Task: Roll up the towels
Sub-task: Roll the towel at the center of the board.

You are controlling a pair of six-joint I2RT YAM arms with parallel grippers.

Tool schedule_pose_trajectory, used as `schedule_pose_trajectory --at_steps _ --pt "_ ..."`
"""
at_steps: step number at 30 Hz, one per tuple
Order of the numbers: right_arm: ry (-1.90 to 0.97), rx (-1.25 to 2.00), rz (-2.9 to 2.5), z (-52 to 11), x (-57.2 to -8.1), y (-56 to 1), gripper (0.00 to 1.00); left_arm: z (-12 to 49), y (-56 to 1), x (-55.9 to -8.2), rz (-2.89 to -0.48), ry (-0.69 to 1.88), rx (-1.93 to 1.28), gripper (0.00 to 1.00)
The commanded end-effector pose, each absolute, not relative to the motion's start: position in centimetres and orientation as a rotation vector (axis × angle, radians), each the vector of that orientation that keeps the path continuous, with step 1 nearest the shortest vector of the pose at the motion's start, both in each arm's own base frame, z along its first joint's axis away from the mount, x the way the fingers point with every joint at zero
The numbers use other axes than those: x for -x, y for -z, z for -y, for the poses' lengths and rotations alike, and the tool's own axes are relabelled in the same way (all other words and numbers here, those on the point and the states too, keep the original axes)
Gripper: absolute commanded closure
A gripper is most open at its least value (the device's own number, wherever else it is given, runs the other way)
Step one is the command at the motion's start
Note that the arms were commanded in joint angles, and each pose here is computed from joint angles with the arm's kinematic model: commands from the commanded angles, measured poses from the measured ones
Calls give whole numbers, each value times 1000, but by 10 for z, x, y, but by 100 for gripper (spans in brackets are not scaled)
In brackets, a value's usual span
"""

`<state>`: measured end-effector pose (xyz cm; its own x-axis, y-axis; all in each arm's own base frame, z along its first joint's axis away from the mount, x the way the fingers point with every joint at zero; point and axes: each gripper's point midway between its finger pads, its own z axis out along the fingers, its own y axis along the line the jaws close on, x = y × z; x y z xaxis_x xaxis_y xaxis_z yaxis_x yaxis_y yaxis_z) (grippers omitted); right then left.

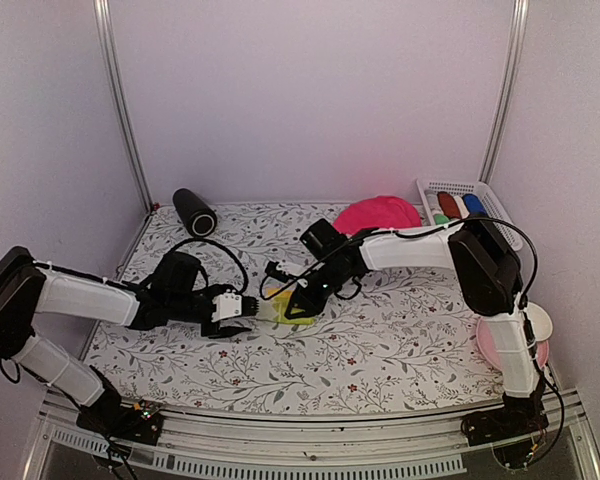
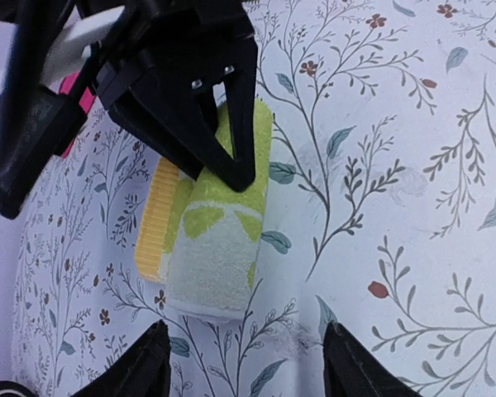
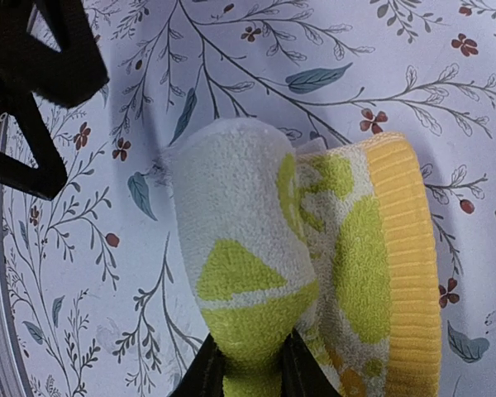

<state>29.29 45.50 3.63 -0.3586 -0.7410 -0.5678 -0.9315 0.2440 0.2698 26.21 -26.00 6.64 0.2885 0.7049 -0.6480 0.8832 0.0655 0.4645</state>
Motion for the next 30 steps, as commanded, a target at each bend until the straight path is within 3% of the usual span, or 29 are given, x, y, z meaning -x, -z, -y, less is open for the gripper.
schedule_pose_trajectory --at_steps 1,14,30 --pt "-936 1538 -2437 -439 -264 -1 80 273 -88 -261 -1271 152 -1675 39" --pt "-1028 1523 -2496 -442 -259 7 80 302 -62 -263 -1229 37 -1727 45" --pt "-1042 1548 -2499 -440 -256 13 80 312 -42 -276 -1210 -118 -1723 45"
